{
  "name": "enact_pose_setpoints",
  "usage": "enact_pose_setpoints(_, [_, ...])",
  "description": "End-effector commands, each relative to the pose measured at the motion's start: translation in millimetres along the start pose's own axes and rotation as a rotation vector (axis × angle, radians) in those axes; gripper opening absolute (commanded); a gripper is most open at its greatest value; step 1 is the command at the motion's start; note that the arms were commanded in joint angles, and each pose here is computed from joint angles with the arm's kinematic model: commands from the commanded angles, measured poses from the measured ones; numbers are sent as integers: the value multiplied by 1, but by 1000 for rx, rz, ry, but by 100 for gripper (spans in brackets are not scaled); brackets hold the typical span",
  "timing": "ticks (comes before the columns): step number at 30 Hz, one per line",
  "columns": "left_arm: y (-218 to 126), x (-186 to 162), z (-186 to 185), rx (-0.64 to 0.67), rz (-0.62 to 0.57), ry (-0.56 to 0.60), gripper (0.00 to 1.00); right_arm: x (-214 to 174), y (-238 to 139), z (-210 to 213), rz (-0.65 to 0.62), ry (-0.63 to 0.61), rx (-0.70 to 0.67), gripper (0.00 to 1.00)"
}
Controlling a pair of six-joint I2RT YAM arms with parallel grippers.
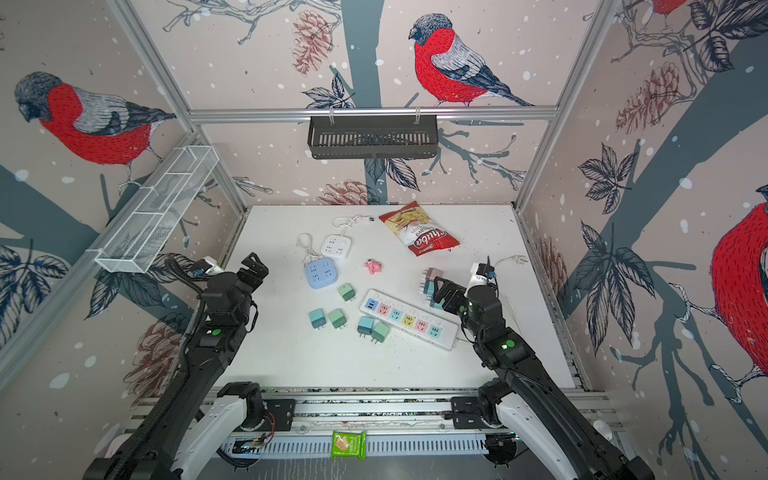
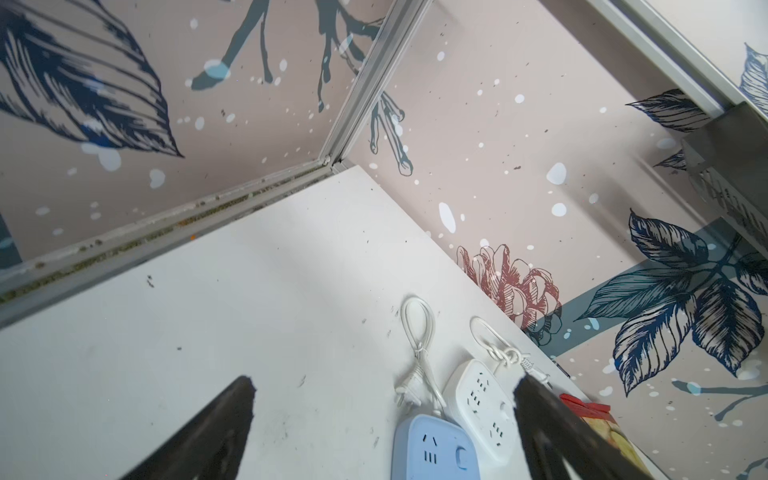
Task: Insert the plug
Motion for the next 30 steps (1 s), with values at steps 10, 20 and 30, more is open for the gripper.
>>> enact_pose_setpoints(10, [19, -97, -79, -312, 572, 230, 83, -56, 7, -17, 234, 53, -133, 80])
enact_pose_setpoints(20, [0, -173, -141, -397, 733, 523, 73, -74, -19, -52, 222, 184, -286, 77])
enact_pose_setpoints(30, [-19, -188, -153, -449, 785, 533, 73, -90, -19, -61, 297, 204, -348, 78])
Point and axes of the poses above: each gripper's point midway between its finger pads, its own y axis out along the fingers, its own z axis along the line the jaws close on, x = y × z, the point moved 10 cm from there along -y, back along the fingers
